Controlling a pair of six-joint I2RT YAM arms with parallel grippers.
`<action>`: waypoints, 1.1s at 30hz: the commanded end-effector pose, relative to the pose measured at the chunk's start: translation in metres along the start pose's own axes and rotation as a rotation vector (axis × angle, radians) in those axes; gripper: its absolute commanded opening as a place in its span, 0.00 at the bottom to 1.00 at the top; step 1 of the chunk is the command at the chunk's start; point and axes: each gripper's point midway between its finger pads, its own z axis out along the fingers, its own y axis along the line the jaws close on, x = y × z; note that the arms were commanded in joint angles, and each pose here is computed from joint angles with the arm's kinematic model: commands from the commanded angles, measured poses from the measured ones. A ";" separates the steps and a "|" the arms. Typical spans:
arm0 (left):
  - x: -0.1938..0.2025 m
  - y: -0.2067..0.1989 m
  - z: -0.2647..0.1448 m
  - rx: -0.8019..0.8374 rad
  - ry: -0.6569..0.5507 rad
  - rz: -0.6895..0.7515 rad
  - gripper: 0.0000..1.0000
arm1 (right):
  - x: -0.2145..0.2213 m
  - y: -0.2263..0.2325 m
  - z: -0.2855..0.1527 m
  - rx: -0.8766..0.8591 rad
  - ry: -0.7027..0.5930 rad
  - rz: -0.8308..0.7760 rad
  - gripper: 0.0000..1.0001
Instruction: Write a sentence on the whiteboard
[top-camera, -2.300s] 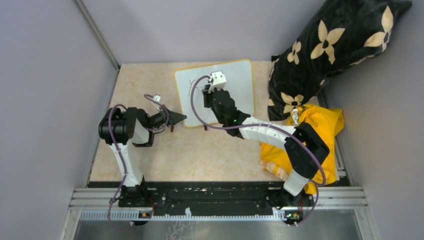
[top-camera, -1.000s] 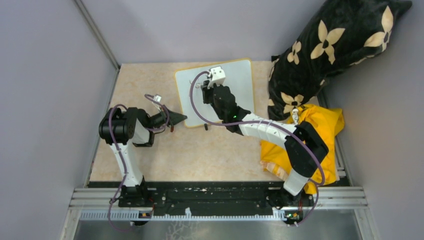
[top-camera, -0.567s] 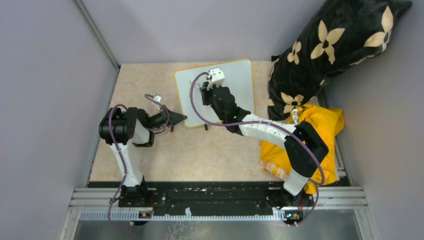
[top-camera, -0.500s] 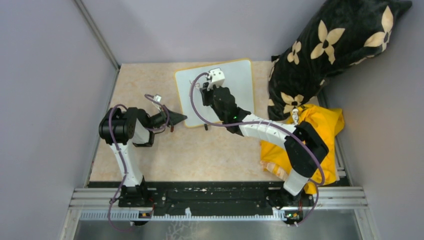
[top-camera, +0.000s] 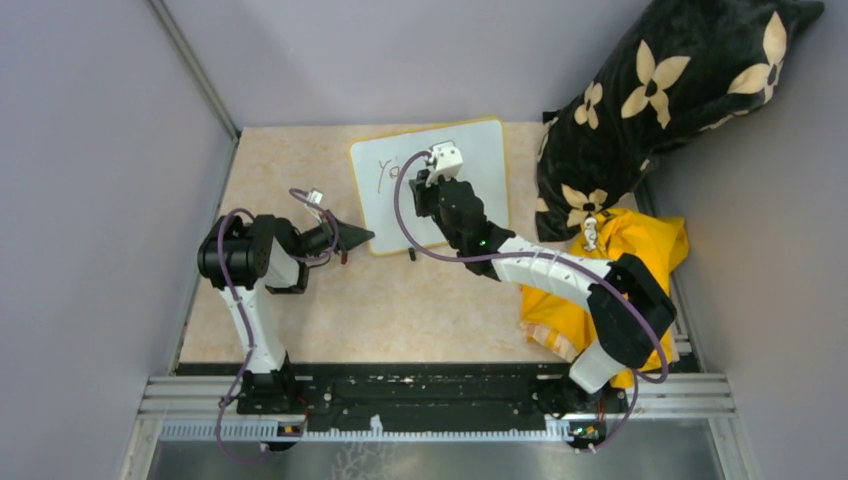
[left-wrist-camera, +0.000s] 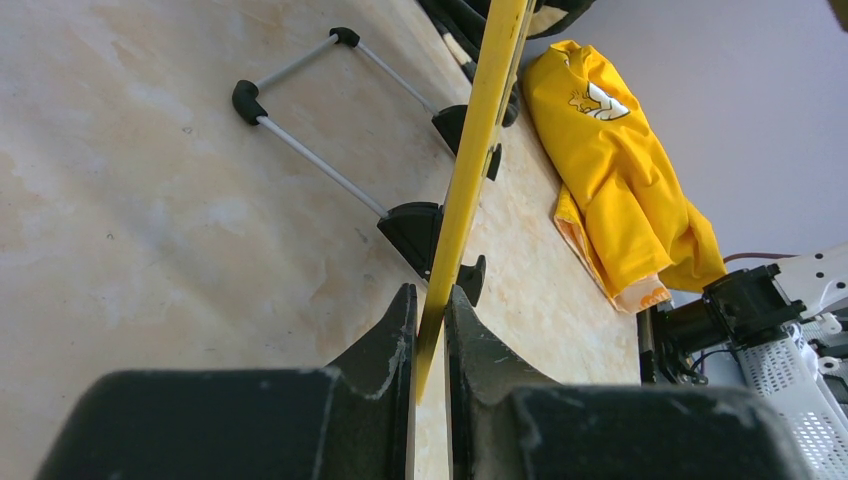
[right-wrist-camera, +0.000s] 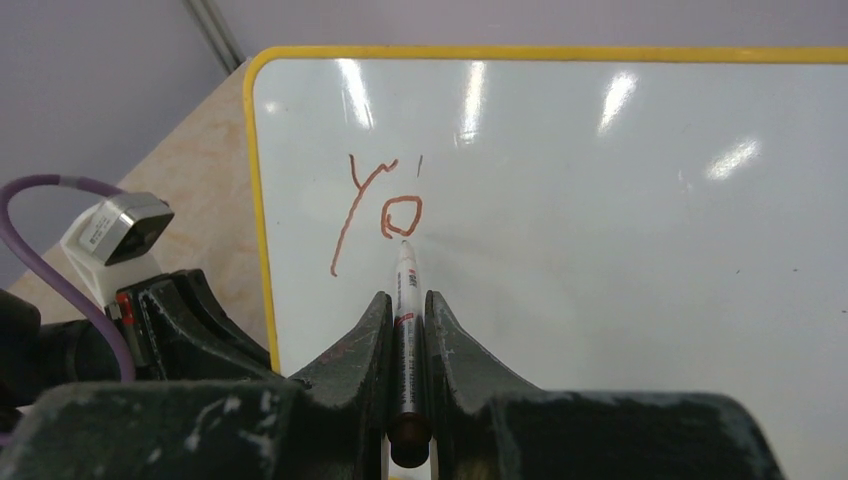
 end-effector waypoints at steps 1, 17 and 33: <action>-0.001 -0.006 0.001 0.033 -0.017 0.054 0.00 | -0.061 -0.007 -0.008 0.027 -0.155 0.056 0.00; 0.000 -0.006 0.001 0.032 -0.015 0.051 0.00 | -0.066 -0.012 0.010 0.036 -0.180 0.069 0.00; 0.000 -0.005 0.001 0.032 -0.013 0.048 0.00 | -0.048 -0.014 0.019 0.046 -0.129 0.056 0.00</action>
